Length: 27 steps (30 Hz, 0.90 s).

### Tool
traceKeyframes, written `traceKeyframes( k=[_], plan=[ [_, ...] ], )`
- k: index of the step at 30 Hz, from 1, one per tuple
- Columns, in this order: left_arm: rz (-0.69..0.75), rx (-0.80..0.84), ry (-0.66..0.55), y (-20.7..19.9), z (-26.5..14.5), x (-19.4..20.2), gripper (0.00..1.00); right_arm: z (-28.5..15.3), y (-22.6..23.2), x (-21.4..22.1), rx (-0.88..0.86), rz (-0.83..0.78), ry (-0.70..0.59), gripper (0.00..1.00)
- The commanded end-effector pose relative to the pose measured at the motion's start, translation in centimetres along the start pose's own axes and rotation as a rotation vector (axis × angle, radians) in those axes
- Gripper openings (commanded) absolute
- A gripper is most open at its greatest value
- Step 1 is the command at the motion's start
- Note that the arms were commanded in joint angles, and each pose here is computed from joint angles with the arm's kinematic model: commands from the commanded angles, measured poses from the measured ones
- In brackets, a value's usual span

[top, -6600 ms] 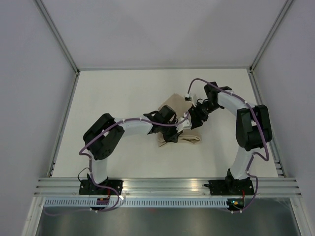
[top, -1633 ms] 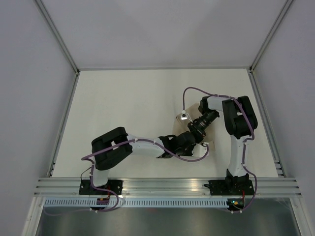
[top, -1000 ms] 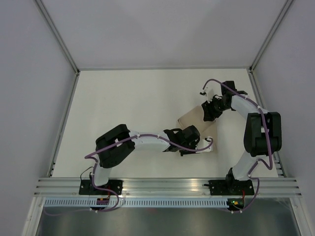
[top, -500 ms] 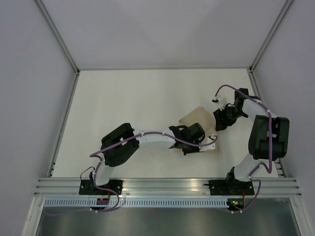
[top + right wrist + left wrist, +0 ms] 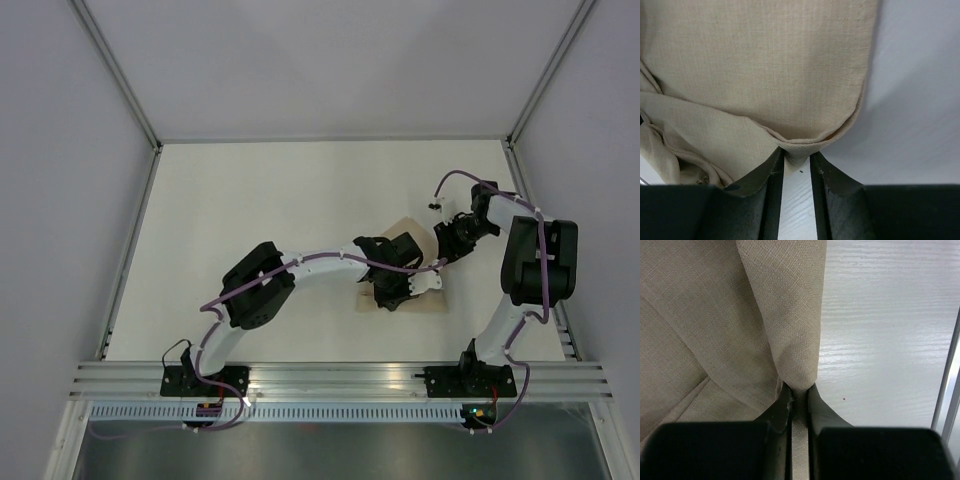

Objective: Fold the napkin, place the utensils inside, and roll it up
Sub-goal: Roll the napkin with the utensil

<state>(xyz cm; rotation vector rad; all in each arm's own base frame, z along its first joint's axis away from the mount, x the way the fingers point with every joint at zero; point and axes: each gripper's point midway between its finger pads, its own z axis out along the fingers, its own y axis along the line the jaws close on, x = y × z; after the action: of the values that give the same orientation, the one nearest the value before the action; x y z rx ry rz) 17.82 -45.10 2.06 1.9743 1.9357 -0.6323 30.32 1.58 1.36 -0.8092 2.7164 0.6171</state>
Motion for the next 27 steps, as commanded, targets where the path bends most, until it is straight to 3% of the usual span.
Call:
traceKeyframes(
  k=[1,14,17,21,27],
  plan=[
    [-0.158,0.22,0.177,-4.3,1.2,4.8,0.02,1.1,-2.4,-1.1,0.053,-0.001,-0.012,0.33],
    [-0.348,0.432,0.138,-3.9,0.5,3.5,0.02,3.9,-3.3,-6.1,0.087,-0.044,-0.047,0.28],
    [-0.398,0.477,0.114,-3.4,0.3,3.3,0.02,4.4,-3.6,-7.6,0.114,-0.053,-0.079,0.33],
    [-0.477,0.503,0.101,-2.0,0.3,3.6,0.02,3.4,-4.6,-10.1,0.167,-0.027,-0.146,0.52],
    [-0.573,0.513,0.096,-0.5,0.6,4.3,0.02,0.8,-5.6,-13.9,0.227,-0.033,-0.24,0.59]
  ],
)
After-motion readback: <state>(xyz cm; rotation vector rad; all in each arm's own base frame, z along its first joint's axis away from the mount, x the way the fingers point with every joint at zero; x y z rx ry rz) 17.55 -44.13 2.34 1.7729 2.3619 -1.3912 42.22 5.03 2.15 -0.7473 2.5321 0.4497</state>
